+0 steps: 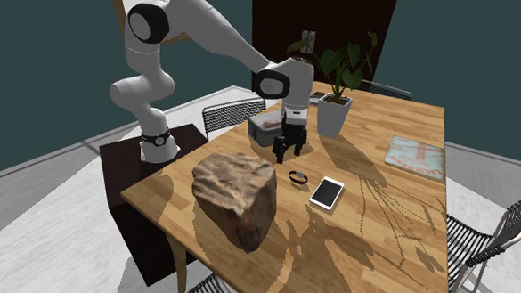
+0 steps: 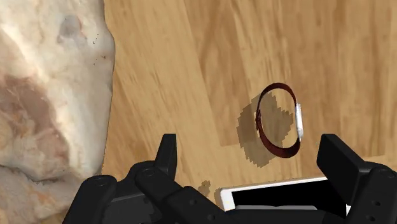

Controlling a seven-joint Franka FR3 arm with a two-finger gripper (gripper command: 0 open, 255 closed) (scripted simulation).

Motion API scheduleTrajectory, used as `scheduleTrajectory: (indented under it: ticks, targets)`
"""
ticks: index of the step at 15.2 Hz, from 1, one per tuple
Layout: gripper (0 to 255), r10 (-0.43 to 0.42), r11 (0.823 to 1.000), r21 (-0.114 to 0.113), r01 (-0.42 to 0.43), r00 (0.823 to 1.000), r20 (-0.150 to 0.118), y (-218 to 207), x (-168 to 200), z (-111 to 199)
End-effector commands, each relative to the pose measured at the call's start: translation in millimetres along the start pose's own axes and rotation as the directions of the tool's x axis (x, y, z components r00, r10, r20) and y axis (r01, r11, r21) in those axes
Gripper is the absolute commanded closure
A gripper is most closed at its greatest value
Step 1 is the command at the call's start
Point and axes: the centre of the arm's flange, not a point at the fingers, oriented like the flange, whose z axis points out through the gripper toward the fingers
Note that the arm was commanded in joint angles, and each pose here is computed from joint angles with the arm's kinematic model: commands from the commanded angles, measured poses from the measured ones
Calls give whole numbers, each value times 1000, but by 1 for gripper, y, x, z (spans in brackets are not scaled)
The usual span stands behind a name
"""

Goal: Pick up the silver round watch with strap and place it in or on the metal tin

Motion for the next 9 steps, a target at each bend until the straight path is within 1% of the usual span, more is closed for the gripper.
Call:
scheduleTrajectory:
  ticks: [1,6,9]
  targets:
    - [0,-4,1000,-3,4,1000,-8,-22,11,9]
    - [0,-15,1000,-10,15,1000,-25,-69,42,32]
    - [0,-15,1000,-10,15,1000,-25,-69,42,48]
